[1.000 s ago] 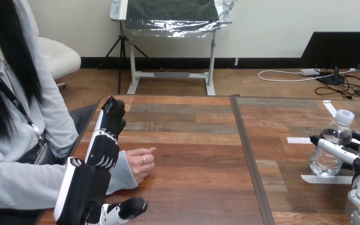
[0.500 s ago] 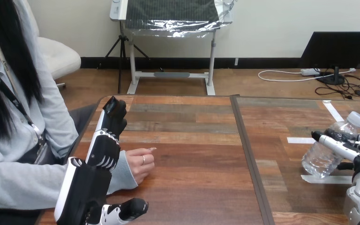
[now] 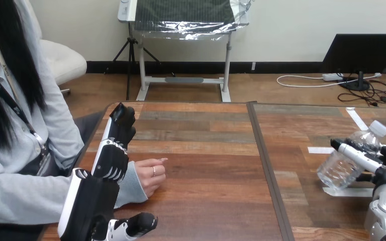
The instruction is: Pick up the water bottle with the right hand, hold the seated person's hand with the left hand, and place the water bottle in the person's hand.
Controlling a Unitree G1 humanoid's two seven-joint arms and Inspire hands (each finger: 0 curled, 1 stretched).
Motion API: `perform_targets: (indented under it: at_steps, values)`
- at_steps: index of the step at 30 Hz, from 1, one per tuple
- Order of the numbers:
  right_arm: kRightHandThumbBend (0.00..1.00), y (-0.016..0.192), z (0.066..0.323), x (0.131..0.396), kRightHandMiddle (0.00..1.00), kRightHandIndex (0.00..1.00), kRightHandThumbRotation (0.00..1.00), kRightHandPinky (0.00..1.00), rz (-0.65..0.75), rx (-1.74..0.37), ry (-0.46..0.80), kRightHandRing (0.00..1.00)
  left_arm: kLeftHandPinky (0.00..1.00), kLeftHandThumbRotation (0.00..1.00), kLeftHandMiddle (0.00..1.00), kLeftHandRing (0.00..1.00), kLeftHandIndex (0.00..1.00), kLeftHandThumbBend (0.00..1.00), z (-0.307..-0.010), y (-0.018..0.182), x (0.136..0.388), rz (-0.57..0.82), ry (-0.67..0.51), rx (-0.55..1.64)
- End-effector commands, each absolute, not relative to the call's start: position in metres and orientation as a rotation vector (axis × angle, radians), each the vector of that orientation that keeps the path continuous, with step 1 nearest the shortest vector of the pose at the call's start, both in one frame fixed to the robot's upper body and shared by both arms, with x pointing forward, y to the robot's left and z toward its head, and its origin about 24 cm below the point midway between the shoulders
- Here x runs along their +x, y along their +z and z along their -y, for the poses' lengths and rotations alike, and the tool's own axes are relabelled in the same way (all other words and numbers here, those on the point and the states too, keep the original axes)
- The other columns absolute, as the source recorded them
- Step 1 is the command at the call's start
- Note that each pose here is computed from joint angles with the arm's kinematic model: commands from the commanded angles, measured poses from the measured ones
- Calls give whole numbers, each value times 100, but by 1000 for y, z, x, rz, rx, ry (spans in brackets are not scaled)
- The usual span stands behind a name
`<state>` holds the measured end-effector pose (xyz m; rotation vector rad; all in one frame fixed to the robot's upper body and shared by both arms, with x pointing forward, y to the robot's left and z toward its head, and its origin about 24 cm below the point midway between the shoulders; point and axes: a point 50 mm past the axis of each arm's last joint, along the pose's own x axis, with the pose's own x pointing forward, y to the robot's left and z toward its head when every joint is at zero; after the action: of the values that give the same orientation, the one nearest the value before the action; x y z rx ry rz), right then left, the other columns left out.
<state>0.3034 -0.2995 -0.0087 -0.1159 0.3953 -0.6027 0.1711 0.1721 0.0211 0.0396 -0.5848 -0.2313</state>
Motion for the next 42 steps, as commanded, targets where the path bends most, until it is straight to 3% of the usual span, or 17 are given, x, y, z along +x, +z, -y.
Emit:
perform_targets:
  at_steps: [1,23,42]
  values:
    - [81,27,289,333,40,37,0,28,-214,-47,-570,33,100,65,100,100,100,100,-171,37,182,684,-233,38]
    - [75,36,277,336,40,36,0,28,-34,100,-463,33,100,64,100,100,100,100,-171,38,184,673,-223,56]
    - [67,51,260,342,39,36,0,26,125,138,-312,29,99,57,100,100,100,100,-183,52,188,651,-174,275]
